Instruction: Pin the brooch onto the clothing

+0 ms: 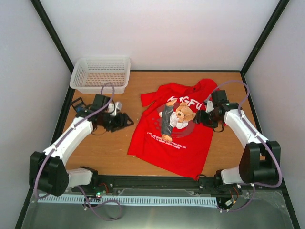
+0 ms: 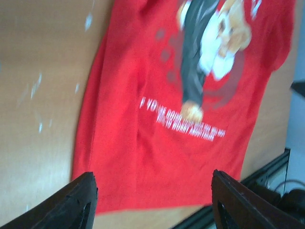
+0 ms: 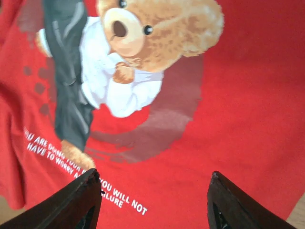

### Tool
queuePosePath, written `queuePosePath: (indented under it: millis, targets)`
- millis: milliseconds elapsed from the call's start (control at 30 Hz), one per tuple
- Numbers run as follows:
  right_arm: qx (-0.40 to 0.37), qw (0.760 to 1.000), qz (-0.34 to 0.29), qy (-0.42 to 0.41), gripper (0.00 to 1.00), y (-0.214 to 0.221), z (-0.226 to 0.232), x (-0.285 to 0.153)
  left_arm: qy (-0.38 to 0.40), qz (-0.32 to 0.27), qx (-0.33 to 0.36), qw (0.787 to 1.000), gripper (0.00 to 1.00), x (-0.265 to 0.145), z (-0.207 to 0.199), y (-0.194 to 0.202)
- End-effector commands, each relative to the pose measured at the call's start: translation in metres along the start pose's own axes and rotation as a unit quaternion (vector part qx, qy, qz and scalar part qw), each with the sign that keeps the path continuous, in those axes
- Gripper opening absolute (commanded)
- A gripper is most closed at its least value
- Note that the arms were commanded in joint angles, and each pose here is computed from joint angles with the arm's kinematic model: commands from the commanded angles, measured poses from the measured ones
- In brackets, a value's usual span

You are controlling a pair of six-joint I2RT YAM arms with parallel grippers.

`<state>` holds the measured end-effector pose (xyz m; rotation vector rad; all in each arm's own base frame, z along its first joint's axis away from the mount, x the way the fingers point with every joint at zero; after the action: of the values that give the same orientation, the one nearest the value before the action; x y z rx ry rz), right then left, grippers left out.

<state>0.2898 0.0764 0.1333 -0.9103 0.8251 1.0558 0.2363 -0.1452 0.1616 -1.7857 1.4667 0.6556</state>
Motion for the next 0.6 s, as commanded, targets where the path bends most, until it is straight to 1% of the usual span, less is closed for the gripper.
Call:
queuePosePath:
  millis: [0,100,200,367,433,500,567]
  targets:
    - [-0.037,0.998,-0.007,-0.059,0.60,0.001,0.020,-0.014,0.008,-0.094,0.082,0.992,0.66,-0.007,-0.031,-0.076]
    - [-0.042,0.996,-0.002,-0.077,0.62,0.004,0.026,-0.017,0.013,-0.116,0.133,0.984,0.66,0.005,-0.048,-0.122]
    - [-0.040,0.996,0.004,-0.082,0.62,0.006,0.027,-0.019,0.018,-0.129,0.164,0.978,0.63,0.023,-0.058,-0.163]
    - [-0.039,0.996,0.008,-0.080,0.62,0.008,0.029,-0.024,0.047,-0.138,0.179,0.973,0.58,0.064,-0.069,-0.216]
    - [-0.041,0.996,0.008,-0.081,0.62,0.008,0.029,-0.025,0.061,-0.135,0.183,0.972,0.55,0.080,-0.073,-0.232]
    - [-0.041,0.996,0.009,-0.077,0.62,0.009,0.028,-0.025,0.078,-0.140,0.196,0.967,0.53,0.091,-0.086,-0.251]
    - [-0.038,0.997,0.015,-0.072,0.62,0.011,0.025,-0.023,0.090,-0.132,0.193,0.968,0.51,0.109,-0.088,-0.263]
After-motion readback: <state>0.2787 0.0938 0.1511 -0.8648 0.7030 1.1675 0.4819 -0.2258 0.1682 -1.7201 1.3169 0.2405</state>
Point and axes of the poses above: each gripper's point midway between its finger pads, its own x axis out along the fingers, its own z axis along the line the jaws close on, y = z × x, the point moved 3 cm from there along -x, back along the fingers, and after that the axes turned 4 degrees about x, right-handed, at the moved point
